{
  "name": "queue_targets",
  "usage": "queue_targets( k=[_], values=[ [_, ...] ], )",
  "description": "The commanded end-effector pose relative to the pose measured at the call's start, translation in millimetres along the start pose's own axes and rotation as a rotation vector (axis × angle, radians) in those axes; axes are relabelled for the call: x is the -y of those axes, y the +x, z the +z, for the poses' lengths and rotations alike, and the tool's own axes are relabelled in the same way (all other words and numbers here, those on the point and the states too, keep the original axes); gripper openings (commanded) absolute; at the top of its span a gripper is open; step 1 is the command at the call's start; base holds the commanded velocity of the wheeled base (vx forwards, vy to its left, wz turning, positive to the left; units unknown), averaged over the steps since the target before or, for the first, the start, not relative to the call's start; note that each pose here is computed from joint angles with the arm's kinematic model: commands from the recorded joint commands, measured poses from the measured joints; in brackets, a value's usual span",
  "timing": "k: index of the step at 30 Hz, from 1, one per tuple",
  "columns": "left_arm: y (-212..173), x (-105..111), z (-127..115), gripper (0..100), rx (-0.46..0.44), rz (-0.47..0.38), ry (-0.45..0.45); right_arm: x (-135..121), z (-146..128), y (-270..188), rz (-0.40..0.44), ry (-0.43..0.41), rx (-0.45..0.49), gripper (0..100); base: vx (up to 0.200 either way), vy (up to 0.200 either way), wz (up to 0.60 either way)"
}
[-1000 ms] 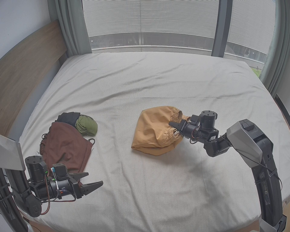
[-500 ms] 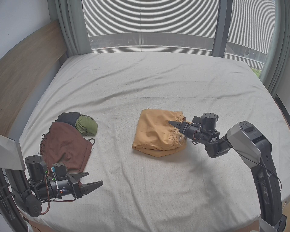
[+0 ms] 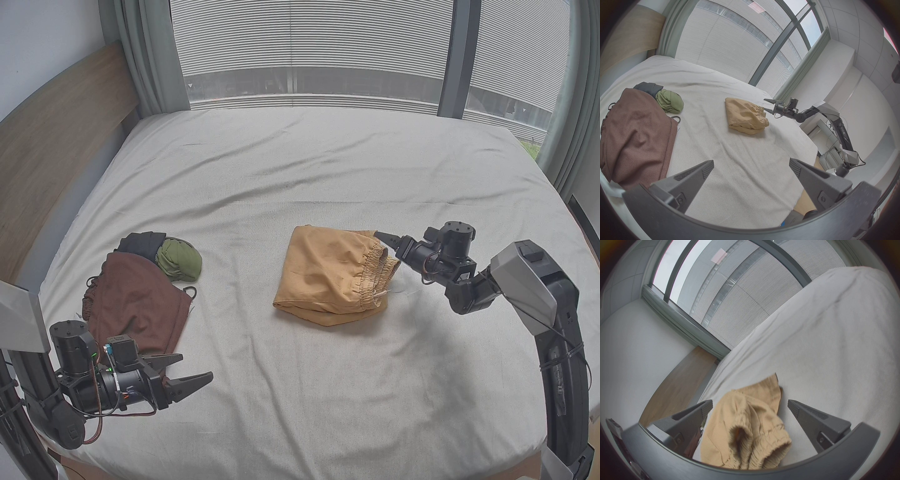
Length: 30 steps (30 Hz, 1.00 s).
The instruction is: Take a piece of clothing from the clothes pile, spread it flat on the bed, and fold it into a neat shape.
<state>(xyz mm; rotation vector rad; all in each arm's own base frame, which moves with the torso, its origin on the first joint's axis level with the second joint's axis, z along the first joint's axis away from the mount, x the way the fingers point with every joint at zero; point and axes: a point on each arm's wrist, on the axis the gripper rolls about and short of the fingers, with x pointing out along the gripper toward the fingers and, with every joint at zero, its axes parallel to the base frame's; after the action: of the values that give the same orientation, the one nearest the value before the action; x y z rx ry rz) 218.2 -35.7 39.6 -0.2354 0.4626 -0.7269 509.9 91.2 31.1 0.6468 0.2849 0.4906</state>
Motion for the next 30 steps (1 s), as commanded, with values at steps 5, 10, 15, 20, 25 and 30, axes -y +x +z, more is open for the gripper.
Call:
queue_targets(
  k=[5,10,15,20,25,30],
  values=[
    [0,0,1,100,0.006,-0.001,-0.011,-85,38,-20,0.133,-0.058,0.093,100,0.0,0.0,0.0],
    [0,0,1,100,0.006,-0.001,-0.011,-123,-6,-22,0.192,-0.054,-0.01,100,0.0,0.0,0.0],
    [0,0,1,100,0.007,0.001,-0.012,-102,-38,-14,0.151,-0.06,-0.08,100,0.0,0.0,0.0],
    [0,-2,2,100,0.011,0.007,-0.015,-63,-73,-4,0.095,-0.057,-0.13,100,0.0,0.0,0.0],
    [-1,-2,3,100,0.014,0.01,-0.014,-37,-79,-4,0.048,-0.044,-0.136,100,0.0,0.0,0.0],
    [-2,-2,2,100,0.011,0.01,-0.017,-27,-78,-6,0.03,-0.042,-0.124,100,0.0,0.0,0.0]
  ],
)
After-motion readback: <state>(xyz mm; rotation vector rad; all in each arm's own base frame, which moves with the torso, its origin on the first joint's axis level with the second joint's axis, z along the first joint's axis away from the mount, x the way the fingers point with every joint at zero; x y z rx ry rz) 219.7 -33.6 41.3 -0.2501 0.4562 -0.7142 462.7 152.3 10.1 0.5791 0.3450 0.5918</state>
